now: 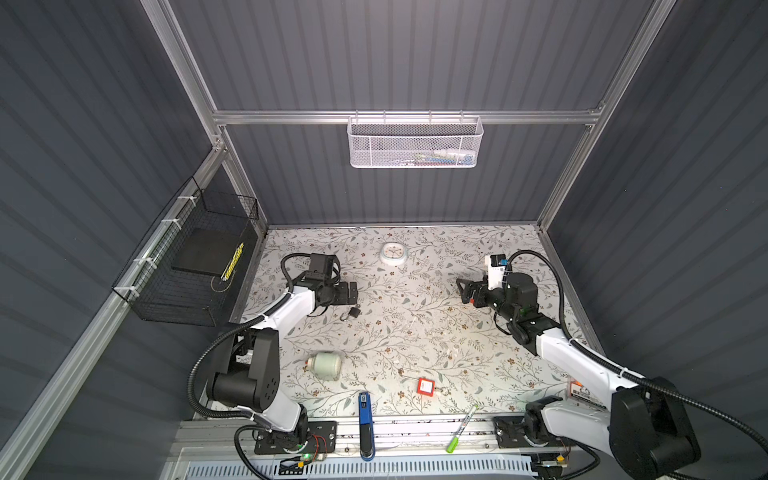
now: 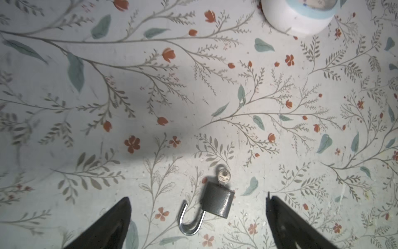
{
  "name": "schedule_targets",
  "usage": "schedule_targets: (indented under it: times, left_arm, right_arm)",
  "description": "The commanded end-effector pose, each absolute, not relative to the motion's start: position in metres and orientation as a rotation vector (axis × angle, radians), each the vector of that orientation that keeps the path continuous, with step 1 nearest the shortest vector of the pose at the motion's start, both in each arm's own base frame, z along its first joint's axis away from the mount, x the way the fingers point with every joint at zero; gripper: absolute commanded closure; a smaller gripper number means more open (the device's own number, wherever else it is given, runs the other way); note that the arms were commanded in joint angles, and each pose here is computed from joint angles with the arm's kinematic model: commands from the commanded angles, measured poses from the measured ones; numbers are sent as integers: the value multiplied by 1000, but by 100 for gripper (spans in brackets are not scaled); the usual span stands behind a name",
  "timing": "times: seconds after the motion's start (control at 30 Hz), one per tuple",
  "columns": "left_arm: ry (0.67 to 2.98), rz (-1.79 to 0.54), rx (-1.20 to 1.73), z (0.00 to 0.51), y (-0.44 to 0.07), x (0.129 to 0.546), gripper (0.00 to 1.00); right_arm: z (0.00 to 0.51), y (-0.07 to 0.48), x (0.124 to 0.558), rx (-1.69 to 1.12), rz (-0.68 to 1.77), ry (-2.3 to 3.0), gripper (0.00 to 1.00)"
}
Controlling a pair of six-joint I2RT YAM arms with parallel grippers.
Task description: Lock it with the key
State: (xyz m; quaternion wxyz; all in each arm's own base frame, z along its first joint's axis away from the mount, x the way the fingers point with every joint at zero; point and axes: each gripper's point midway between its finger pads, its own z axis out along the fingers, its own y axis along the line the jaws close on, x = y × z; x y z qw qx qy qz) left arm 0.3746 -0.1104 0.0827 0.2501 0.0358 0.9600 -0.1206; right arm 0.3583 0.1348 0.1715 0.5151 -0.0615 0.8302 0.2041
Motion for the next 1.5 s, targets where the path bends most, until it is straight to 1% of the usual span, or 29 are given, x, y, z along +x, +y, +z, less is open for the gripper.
schedule_targets:
  times: [0.0, 0.27, 0.5, 0.7, 0.9, 1.03, 1.13, 1.3, 1.4, 1.47]
  left_arm:
    - [2673, -411, 85, 76, -120, 370, 0]
    - [2701, -552, 149, 64, -145, 372, 0]
    - [2767, -626, 193, 50, -160, 363, 0]
    - [2807, -801, 231, 43, -188, 352, 1]
    - [2875, -854, 352, 29, -220, 331, 2]
    - [2906, -861, 418, 24, -236, 319, 2]
    - [2869, -852, 410, 34, -239, 327, 2]
    - [2767, -762, 382, 72, -235, 355, 0]
    - [2714, -713, 301, 93, -224, 373, 0]
    - [2679, -719, 233, 103, -213, 382, 0]
  right_arm:
    - [154, 143, 349, -81, 561, 2072, 1]
    - [136, 150, 340, -51, 601, 2139, 1]
    - [127, 153, 335, -61, 604, 2182, 1]
    - [126, 164, 333, -92, 660, 2189, 1]
    - [120, 173, 332, -126, 660, 2232, 1]
    - [112, 188, 327, -214, 647, 2262, 1]
    - [107, 204, 320, -318, 651, 2248, 1]
    - [102, 230, 307, -506, 638, 2164, 1]
    - [103, 246, 299, -613, 630, 2092, 1]
    - [102, 259, 292, -699, 615, 2044, 1]
